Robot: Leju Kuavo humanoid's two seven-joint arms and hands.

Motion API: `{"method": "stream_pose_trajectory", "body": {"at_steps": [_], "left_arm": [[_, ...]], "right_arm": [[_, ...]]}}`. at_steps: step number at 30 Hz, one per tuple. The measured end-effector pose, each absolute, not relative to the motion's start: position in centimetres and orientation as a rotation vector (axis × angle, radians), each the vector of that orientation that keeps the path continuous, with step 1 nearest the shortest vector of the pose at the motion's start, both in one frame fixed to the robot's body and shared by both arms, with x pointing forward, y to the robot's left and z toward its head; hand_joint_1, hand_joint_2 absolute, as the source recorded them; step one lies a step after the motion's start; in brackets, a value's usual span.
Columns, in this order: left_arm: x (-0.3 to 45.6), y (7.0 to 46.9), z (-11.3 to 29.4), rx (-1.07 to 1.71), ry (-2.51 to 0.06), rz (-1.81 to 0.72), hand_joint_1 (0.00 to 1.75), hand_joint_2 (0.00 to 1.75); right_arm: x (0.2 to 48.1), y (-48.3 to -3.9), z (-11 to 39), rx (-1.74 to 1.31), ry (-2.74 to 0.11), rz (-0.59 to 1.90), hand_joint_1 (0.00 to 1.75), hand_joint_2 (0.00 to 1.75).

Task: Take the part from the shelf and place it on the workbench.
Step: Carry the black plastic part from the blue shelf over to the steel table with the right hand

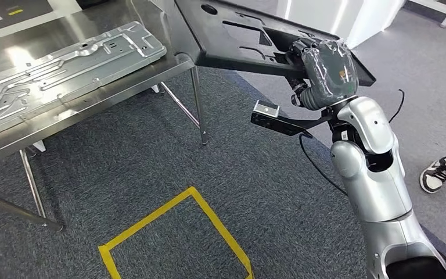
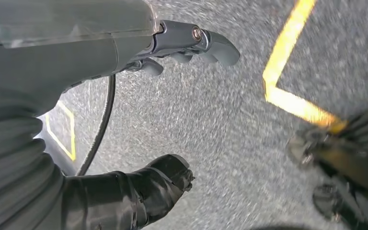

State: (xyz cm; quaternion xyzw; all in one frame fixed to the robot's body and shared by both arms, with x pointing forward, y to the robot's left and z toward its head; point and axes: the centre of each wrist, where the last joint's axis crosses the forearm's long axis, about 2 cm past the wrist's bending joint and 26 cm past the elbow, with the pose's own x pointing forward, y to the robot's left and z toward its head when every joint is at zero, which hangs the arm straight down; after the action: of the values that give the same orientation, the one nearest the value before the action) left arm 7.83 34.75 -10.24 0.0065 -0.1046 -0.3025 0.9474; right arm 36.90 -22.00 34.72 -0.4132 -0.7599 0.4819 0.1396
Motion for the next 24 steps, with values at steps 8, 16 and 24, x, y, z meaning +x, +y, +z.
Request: {"method": "stream_pose_trajectory", "body": {"at_steps": [8,16,24], "left_arm": [[7.81,34.87,-10.23,0.012,-0.213,-0.601,0.0,1.75],[7.93,35.08,-10.19,0.016,-0.215,-0.598,0.0,1.75],[7.9,34.92,-10.21,0.01,-0.218,-0.604,0.0,1.75]], "right_arm": [[37.26,-21.85,35.0,-1.182,-2.191,1.403,1.75,1.75],[37.38,-21.31,35.09,-1.164,-2.199,1.419,1.75,1.75],[37.46,-21.11,34.81,-1.151,-2.191,1.437,1.75,1.75]]}}
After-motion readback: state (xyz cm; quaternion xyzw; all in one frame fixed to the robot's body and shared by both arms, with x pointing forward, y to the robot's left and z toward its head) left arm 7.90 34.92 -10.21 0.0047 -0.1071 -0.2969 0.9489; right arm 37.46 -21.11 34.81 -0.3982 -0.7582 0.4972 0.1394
